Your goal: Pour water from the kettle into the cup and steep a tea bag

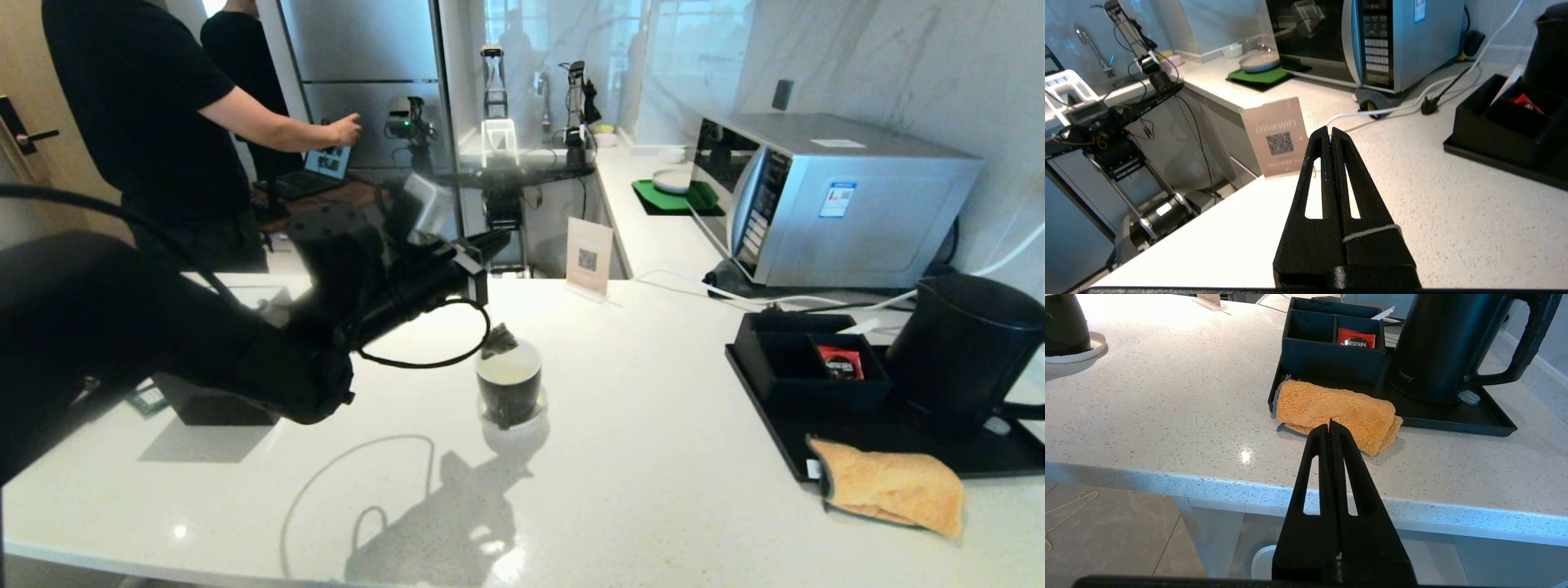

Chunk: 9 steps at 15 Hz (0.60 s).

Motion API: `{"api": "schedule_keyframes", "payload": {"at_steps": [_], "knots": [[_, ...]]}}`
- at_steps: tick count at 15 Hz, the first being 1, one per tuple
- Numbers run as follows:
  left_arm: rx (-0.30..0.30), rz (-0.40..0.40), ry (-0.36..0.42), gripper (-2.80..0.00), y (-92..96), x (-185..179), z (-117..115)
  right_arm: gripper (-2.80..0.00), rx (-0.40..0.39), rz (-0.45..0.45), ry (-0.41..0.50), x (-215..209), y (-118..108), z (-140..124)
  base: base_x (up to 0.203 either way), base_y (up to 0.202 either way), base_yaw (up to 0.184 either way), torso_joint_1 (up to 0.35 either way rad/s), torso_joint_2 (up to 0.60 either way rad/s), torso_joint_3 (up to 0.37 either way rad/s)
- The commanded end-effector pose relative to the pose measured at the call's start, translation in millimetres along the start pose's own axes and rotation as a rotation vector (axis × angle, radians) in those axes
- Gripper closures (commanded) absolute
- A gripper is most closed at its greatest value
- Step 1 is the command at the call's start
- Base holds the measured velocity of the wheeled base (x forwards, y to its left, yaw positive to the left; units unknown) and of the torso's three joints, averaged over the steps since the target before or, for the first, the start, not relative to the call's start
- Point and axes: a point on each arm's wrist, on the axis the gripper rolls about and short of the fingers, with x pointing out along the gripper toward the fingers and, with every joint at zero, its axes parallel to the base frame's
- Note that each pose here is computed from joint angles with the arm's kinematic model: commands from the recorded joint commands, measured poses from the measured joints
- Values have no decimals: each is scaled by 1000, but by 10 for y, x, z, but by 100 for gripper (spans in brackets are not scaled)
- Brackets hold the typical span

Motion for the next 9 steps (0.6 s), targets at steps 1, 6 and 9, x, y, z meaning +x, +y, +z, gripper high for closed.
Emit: {"api": "schedule_keyframes", "payload": {"at_steps": [1, 6, 9], "knots": [[-5, -5, 19, 0, -6, 25, -113, 0, -1, 1, 1, 1, 0, 1, 0, 0, 0, 0, 0, 0], [14, -21, 45, 0, -28, 58, -243, 0, -1, 1, 2, 2, 0, 1, 0, 0, 0, 0, 0, 0], [8, -27, 63, 0, -33, 74, -342, 0, -1, 1, 2, 2, 0, 1, 0, 0, 0, 0, 0, 0]]}}
